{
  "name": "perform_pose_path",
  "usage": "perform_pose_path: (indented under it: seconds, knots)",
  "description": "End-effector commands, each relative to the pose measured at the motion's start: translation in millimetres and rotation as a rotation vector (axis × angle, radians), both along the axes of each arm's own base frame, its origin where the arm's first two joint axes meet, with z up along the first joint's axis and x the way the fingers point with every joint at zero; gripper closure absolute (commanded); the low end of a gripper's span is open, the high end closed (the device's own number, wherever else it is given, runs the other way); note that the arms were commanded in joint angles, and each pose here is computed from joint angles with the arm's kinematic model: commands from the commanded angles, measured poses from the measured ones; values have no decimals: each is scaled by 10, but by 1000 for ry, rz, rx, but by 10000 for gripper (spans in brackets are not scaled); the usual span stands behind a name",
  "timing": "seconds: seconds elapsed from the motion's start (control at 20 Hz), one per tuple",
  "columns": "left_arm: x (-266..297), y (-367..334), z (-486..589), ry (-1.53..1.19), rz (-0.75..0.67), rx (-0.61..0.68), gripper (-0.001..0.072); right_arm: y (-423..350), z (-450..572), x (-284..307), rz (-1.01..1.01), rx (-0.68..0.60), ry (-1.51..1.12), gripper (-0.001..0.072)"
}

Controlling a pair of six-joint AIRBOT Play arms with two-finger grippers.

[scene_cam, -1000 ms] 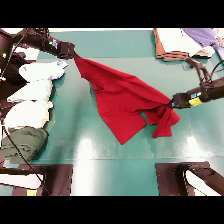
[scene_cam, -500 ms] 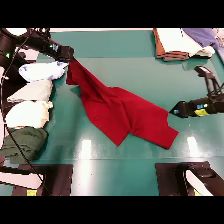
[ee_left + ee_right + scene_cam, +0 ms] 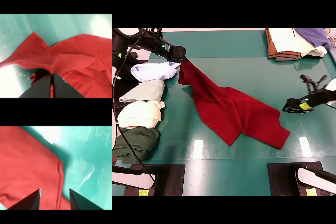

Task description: Fold the shirts.

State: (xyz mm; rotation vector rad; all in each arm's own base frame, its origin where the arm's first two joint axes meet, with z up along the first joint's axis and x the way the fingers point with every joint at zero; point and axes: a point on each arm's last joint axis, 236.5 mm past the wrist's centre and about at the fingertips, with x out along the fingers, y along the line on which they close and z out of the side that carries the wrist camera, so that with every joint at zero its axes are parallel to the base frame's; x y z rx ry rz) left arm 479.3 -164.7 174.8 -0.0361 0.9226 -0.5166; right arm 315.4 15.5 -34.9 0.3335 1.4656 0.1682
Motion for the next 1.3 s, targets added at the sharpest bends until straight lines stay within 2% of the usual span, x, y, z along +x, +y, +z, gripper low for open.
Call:
perform_pose_path:
  seconds: [0.0, 0.2, 0.25, 0.3, 0.35, 0.45, 0.65, 0.8, 1.05, 1.25]
  knots:
    - [2, -4, -1, 1, 1, -1, 682, 105, -357, 210, 56, -8, 21, 304]
    - [4, -5, 1, 3, 7, -6, 683, 369, -368, 325, 147, -6, 28, 306]
    - [0, -4, -1, 5, 6, -6, 683, 430, -371, 324, 167, -5, 34, 332]
    - [-8, -5, -7, 9, 5, -5, 682, 485, -375, 307, 205, -5, 33, 412]
    - [-20, -4, -15, 14, 3, -3, 683, 534, -373, 295, 244, -7, 25, 446]
    - [-46, -5, -28, 25, -2, 0, 683, 579, -337, 293, 271, -11, 11, 699]
    - [-128, 12, 293, -34, 14, -21, 684, 496, 308, 440, 250, -39, -166, 697]
    - [-403, 86, 1435, -317, 32, -74, 684, 328, 1494, 529, 211, -85, -443, 697]
    - [-1723, 361, 3381, -851, 70, -203, 684, 134, 3548, -16, 69, -180, -922, 697]
    - [-2725, 593, 4207, -1161, 99, -286, 685, -24, 4272, -525, -36, -253, -1095, 698]
